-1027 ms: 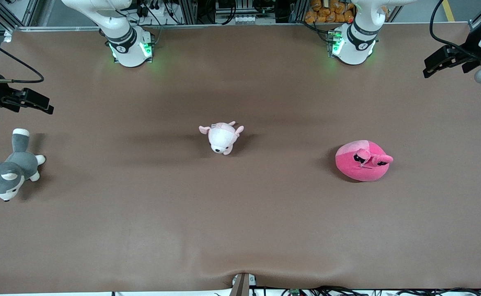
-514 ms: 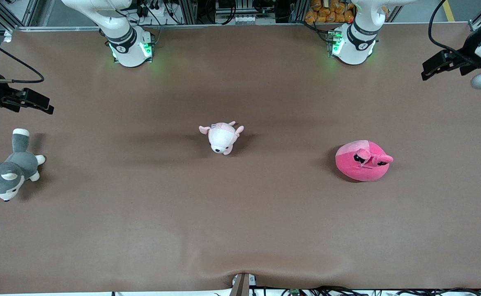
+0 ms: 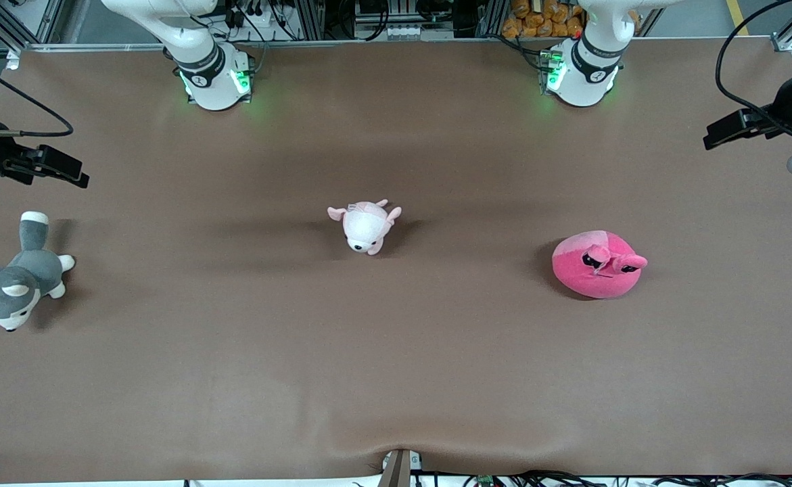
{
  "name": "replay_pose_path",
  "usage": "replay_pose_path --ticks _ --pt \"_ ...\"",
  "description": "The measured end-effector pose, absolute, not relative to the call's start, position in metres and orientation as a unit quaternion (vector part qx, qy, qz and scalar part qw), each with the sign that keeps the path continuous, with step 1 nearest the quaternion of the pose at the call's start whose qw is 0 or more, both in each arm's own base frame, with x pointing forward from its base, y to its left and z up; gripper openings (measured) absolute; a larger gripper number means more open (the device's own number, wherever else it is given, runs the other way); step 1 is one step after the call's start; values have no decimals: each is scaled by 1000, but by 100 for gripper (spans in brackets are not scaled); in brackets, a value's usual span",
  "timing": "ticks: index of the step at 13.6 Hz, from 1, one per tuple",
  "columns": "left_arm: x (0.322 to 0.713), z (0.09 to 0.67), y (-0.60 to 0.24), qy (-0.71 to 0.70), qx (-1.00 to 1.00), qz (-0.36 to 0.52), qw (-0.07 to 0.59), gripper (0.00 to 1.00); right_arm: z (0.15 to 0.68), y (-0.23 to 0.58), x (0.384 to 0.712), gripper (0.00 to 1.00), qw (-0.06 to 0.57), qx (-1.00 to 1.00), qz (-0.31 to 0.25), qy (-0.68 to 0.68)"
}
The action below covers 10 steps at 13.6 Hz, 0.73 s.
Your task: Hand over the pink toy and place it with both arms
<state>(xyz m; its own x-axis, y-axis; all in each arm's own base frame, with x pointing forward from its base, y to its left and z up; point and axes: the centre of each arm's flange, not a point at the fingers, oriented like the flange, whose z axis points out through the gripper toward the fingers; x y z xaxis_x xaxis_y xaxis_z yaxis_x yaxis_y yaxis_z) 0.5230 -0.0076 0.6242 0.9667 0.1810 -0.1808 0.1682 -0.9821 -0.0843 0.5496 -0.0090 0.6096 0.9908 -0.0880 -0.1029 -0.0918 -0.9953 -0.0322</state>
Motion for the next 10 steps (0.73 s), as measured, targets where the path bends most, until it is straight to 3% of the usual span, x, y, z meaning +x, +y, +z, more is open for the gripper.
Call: replay_pose_path --ticks 6,10 --pt "551 572 -3 -112 -991 69 29 100 609 -9 550 100 18 -998 51 45" --pt "576 525 -11 -210 -974 80 8 100 609 -9 550 100 18 -998 51 45"
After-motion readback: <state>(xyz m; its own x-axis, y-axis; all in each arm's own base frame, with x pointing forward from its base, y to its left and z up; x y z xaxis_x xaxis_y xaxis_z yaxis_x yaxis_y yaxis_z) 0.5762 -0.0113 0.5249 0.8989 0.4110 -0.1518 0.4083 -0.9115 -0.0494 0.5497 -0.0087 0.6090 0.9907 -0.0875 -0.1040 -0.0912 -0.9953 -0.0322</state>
